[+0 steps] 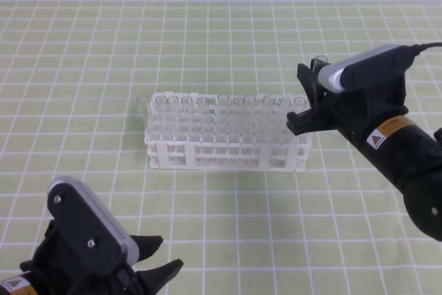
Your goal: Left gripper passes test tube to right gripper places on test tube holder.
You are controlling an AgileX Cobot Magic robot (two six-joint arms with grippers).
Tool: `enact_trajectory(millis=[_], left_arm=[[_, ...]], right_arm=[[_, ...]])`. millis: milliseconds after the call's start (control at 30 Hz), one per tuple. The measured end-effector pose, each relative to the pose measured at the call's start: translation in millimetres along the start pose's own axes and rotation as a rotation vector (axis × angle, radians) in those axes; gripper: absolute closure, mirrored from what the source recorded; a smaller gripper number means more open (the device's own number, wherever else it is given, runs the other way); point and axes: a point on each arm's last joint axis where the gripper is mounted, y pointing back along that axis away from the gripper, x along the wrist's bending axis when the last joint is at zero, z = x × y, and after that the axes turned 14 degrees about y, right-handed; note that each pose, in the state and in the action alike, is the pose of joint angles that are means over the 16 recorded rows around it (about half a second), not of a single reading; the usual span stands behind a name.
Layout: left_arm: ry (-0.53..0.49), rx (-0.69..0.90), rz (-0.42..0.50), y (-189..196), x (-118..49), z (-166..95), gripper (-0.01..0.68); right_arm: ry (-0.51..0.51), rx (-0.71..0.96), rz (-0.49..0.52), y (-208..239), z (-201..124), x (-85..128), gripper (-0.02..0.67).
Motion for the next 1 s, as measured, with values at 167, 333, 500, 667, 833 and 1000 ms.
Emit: enact_trajectory(millis=[167, 333, 500, 667, 833, 1000], left_arm=[[0.001, 0.001, 0.001, 0, 0.1, 0, 0.422], [0.001, 0.0, 0.0, 0, 0.0, 0, 0.422], [0.002, 0.001, 0.001, 0, 0.1, 0, 0.422], [0.001, 0.0, 0.001, 0, 0.1, 0, 0.422], [0.002, 0.001, 0.001, 0, 0.1, 0, 0.423], [0.003, 0.001, 0.001, 0, 0.1, 0, 0.423]], right_arm=[[-0.003, -0.001, 0.006, -2, -4, 2, 0.558], [-0.003, -0.001, 0.007, -5, -7, 3, 0.558], [-0.001, 0.003, 0.007, -6, -11, 4, 0.558], [0.008, 0.012, 0.01, -7, -13, 4, 0.558], [0.025, 0.025, 0.014, -8, -15, 5, 0.558], [0.042, 0.036, 0.018, -8, -16, 5, 0.558]])
